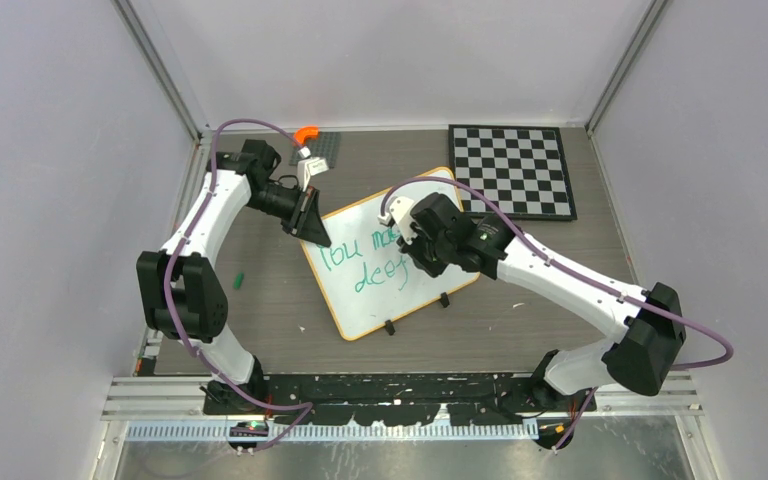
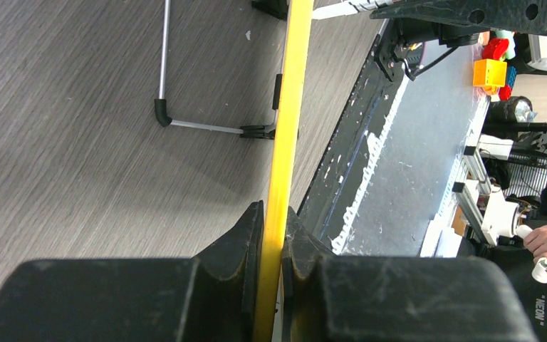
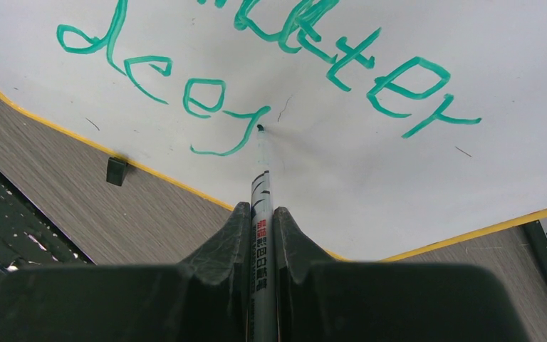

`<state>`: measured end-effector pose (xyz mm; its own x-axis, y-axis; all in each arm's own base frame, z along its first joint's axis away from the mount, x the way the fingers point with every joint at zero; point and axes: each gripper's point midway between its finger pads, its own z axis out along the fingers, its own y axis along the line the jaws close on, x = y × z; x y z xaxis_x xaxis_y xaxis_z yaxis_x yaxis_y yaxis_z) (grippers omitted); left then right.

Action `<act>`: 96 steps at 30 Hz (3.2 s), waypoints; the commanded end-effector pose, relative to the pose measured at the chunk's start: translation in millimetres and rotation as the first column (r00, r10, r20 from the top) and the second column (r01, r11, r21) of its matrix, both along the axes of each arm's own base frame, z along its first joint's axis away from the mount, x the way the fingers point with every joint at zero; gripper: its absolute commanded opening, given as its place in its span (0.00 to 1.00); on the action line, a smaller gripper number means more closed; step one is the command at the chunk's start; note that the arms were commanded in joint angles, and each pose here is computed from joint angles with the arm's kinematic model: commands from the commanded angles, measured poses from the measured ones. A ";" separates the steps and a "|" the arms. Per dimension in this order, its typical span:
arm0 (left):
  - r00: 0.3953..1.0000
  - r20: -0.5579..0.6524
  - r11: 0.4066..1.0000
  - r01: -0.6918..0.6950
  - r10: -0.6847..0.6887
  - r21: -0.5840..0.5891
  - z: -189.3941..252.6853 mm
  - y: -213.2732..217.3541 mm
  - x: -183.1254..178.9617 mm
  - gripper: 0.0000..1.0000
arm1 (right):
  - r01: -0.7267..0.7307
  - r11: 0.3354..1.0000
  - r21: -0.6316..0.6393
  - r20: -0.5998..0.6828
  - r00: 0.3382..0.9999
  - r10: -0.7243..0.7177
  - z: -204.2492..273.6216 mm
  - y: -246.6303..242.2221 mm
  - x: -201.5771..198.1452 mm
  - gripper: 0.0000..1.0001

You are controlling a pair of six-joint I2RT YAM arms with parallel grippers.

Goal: Write a sentence on the whiteboard

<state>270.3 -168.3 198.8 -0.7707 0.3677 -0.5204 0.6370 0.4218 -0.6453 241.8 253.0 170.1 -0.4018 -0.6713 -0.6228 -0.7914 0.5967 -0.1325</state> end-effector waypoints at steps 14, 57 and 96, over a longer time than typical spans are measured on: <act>1.000 0.009 0.999 -0.016 0.015 0.043 -7.1 3.5 8.7 0.00 | 0.045 0.998 0.034 0.040 0.998 -0.046 11.5 -10.5 11.8 0.00; 1.000 0.017 0.999 -0.009 0.008 0.039 -4.6 1.9 8.1 0.00 | 0.078 0.988 0.132 0.033 0.996 -0.083 43.2 -17.9 16.7 0.00; 1.000 0.013 0.999 -0.006 0.005 0.040 -7.5 2.0 7.7 0.00 | 0.093 0.996 -0.003 0.014 0.996 -0.093 11.7 -42.0 12.9 0.00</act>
<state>270.2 -168.7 197.8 -0.7721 0.3691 -0.5173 0.6351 0.4204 -0.6479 243.7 214.6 153.2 -0.5090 -0.6457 -0.5691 -0.7457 0.6611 -0.0831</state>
